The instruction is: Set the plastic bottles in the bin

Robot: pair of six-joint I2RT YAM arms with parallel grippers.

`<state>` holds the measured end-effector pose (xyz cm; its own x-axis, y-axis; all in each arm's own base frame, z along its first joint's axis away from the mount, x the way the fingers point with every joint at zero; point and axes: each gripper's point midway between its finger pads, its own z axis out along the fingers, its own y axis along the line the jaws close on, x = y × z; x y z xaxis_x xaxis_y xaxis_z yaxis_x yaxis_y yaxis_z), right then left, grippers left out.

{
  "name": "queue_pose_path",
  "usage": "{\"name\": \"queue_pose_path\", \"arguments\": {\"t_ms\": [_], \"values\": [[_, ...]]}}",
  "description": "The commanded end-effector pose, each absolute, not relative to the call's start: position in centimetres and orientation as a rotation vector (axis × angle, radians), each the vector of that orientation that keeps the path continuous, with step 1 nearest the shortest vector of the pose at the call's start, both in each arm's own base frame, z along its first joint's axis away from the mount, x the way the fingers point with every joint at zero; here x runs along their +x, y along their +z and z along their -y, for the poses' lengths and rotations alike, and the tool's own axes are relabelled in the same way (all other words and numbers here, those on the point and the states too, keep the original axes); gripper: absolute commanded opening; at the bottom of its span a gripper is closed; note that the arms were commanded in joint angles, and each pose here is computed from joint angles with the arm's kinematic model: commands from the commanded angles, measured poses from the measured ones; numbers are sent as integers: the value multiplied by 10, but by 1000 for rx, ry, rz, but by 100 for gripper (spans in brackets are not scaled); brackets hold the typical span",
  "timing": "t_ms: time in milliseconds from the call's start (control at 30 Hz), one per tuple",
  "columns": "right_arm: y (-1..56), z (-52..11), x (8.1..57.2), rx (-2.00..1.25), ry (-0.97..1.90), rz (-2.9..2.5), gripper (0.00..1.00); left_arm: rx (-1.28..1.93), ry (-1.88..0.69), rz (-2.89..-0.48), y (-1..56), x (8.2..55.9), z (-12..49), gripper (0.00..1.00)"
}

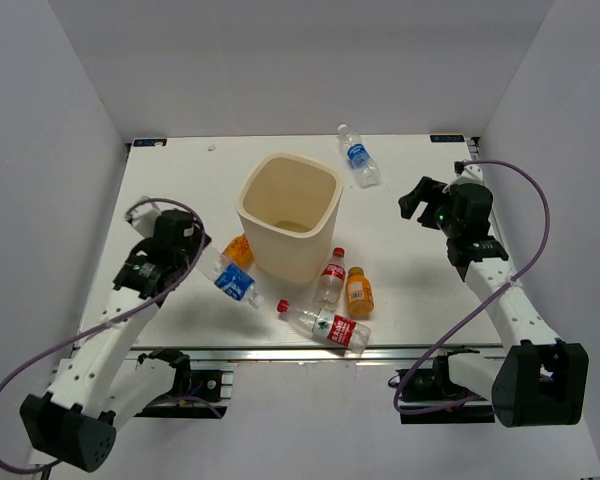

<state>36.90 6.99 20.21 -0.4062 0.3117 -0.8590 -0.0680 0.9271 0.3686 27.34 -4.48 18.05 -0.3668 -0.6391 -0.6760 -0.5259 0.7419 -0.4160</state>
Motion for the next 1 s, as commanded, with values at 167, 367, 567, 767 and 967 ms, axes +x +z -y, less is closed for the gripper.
{"name": "queue_pose_path", "arguments": {"t_ms": [167,367,567,767,967], "values": [[226,-75,367,36,411,-1880,89,-936,18,-1510,367,282,-24,0],[234,-82,364,-85,418,-1847,89,-511,-72,-1390,481,348,22,0],[238,-101,349,-255,491,-1789,89,-190,-329,-1323,545,391,105,0],[251,-136,317,-530,554,-1670,90,4,-391,-1360,508,414,168,0],[236,-203,273,-843,603,-1603,89,123,-447,-1457,446,412,201,6]]}}
